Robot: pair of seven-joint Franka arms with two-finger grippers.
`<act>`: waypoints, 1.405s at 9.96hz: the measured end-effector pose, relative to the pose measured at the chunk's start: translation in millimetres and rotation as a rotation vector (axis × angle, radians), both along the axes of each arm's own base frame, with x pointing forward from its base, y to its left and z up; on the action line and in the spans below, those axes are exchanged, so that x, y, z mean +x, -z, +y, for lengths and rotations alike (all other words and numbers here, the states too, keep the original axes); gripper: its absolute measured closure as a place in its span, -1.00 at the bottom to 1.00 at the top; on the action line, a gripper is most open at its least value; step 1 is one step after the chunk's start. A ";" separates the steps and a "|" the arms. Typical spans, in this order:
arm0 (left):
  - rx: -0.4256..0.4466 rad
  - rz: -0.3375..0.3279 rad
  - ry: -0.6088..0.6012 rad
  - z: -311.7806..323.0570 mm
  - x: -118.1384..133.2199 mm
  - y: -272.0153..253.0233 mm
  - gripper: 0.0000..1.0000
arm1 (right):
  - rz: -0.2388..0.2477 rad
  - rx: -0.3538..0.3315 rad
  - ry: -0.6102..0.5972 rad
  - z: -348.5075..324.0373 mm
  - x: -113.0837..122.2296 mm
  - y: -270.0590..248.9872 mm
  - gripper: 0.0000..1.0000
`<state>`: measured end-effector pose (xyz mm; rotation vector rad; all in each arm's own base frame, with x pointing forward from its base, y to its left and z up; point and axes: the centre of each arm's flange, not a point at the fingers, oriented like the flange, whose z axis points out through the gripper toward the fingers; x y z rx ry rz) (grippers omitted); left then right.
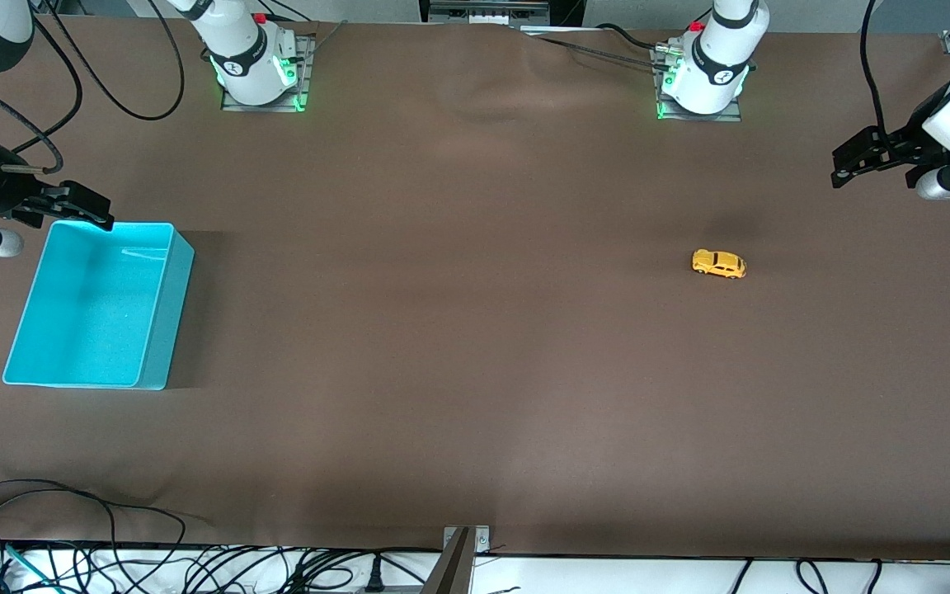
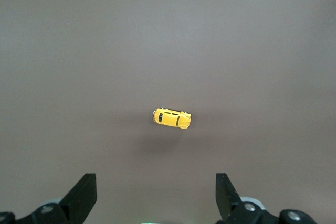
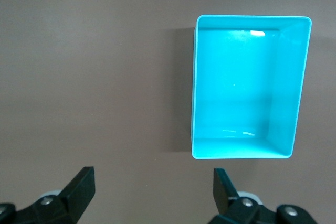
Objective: Wind up and store yellow beetle car
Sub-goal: 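Lower the left gripper down onto the yellow beetle car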
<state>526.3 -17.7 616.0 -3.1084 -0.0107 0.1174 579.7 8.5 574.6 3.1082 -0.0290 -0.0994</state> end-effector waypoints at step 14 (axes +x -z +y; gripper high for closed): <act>-0.002 -0.042 0.008 -1.2 21.6 112.2 -1.00 | 0.013 0.000 0.001 -0.8 3.3 7.9 -1.00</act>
